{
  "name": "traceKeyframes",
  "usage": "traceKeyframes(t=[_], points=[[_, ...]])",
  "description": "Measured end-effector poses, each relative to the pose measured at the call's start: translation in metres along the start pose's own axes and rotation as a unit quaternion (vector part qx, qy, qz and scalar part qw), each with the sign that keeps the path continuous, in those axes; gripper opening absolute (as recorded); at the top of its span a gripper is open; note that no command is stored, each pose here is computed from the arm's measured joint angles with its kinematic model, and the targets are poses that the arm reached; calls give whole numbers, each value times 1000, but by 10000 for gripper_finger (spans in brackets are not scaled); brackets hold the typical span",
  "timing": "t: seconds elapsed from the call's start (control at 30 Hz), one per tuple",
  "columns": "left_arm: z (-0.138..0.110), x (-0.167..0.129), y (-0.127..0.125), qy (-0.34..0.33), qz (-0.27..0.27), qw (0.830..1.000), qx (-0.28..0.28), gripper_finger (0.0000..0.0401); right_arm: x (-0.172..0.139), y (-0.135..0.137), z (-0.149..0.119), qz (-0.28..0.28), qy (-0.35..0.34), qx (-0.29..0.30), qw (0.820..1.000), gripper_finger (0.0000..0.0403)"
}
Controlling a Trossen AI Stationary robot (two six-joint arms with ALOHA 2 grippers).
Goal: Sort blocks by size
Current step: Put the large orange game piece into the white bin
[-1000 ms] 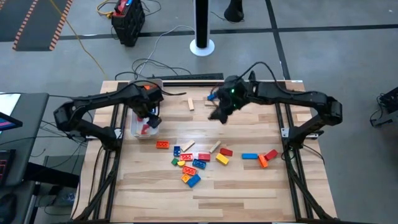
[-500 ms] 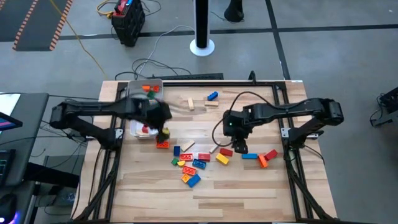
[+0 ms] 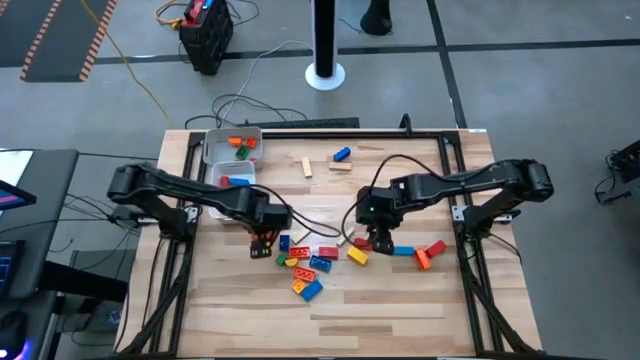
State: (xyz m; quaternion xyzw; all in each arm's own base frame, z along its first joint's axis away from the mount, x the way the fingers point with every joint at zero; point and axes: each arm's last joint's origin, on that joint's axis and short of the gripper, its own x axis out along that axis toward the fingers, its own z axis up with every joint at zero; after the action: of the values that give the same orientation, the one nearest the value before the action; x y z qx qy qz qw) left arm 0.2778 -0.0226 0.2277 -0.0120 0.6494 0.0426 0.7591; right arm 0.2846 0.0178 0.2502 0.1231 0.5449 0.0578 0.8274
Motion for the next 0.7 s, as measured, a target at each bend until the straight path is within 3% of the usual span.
traceKeyframes(t=[0.43, 0.7], points=[[10, 44, -5, 75, 7, 992, 103, 283, 3, 17, -4, -7, 4, 3, 1000, 195], [12, 65, -1, 107, 10, 989, 99, 273, 4, 20, -4, -11, 0, 9, 1000, 195]])
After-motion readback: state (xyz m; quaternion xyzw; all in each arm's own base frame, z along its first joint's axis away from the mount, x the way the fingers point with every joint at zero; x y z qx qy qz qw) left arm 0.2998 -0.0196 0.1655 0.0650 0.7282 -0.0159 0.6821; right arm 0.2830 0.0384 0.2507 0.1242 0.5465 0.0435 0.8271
